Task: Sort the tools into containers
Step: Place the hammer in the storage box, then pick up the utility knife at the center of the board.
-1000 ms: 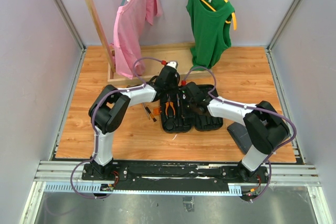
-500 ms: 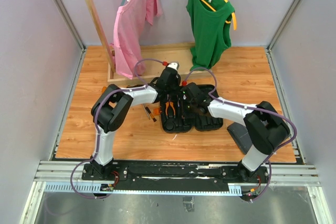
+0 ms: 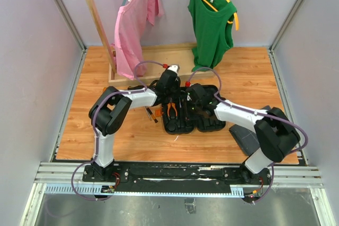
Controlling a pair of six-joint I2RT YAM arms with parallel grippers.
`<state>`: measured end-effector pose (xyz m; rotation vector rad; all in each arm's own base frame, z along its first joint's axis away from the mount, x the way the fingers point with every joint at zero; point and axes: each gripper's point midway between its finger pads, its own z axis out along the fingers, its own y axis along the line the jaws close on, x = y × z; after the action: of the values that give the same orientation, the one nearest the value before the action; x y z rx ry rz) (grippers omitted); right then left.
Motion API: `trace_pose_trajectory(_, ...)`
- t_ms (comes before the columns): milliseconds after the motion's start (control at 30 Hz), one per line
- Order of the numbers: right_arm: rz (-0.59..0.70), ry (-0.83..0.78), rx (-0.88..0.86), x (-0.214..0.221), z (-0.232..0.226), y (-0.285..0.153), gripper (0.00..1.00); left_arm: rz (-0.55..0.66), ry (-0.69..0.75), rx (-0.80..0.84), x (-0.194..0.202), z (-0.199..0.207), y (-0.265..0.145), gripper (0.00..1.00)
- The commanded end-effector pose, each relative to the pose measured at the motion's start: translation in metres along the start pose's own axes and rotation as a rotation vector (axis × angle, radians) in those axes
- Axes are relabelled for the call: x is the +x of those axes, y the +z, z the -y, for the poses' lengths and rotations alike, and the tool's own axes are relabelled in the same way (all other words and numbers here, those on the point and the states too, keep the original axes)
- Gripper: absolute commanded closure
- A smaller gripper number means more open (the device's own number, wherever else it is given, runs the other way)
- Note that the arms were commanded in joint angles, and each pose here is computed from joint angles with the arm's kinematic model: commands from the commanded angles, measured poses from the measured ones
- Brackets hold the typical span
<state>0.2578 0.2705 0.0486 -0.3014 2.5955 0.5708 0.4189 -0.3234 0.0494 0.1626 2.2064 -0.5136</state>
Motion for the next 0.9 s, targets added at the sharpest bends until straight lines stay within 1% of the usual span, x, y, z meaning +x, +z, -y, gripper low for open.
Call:
trace_pose_trajectory(0, 0.096, -0.072, -0.053, -0.021, -0.010, -0.028, 0.75, -0.073, 0.042, 0.015, 0.010, 0.003, -0.022, 0.91)
trace_pose_trajectory(100, 0.168, -0.114, -0.063, -0.035, -0.013, -0.047, 0.71, 0.009, 0.036, 0.070, -0.027, 0.022, -0.036, 0.87)
trace_pose_trajectory(200, 0.224, -0.148, -0.033, -0.043, -0.008, -0.063, 0.68, 0.088, 0.027, 0.101, -0.061, 0.035, -0.055, 0.81)
trace_pose_trajectory(267, 0.250, -0.163, 0.000, -0.044, 0.000, -0.072, 0.65, 0.130, 0.018, 0.094, -0.075, 0.035, -0.068, 0.75)
trace_pose_trajectory(367, 0.278, -0.172, 0.058, -0.043, 0.012, -0.082, 0.60, 0.180, 0.003, 0.056, -0.087, 0.028, -0.088, 0.73)
trace_pose_trajectory(433, 0.291, -0.175, 0.098, -0.041, 0.022, -0.086, 0.56, 0.191, -0.022, 0.016, -0.087, 0.014, -0.099, 0.73)
trace_pose_trajectory(500, 0.304, -0.170, 0.127, -0.038, 0.030, -0.090, 0.48, 0.203, -0.044, -0.024, -0.082, -0.001, -0.111, 0.72)
trace_pose_trajectory(600, 0.326, -0.163, 0.159, -0.033, 0.040, -0.093, 0.42, 0.205, -0.064, -0.107, -0.068, -0.029, -0.128, 0.71)
trace_pose_trajectory(700, 0.353, -0.157, 0.176, -0.031, 0.046, -0.095, 0.39, 0.190, -0.080, -0.181, -0.049, -0.054, -0.142, 0.70)
trace_pose_trajectory(867, 0.387, -0.149, 0.202, -0.030, 0.054, -0.101, 0.38, 0.162, -0.109, -0.258, -0.018, -0.084, -0.160, 0.69)
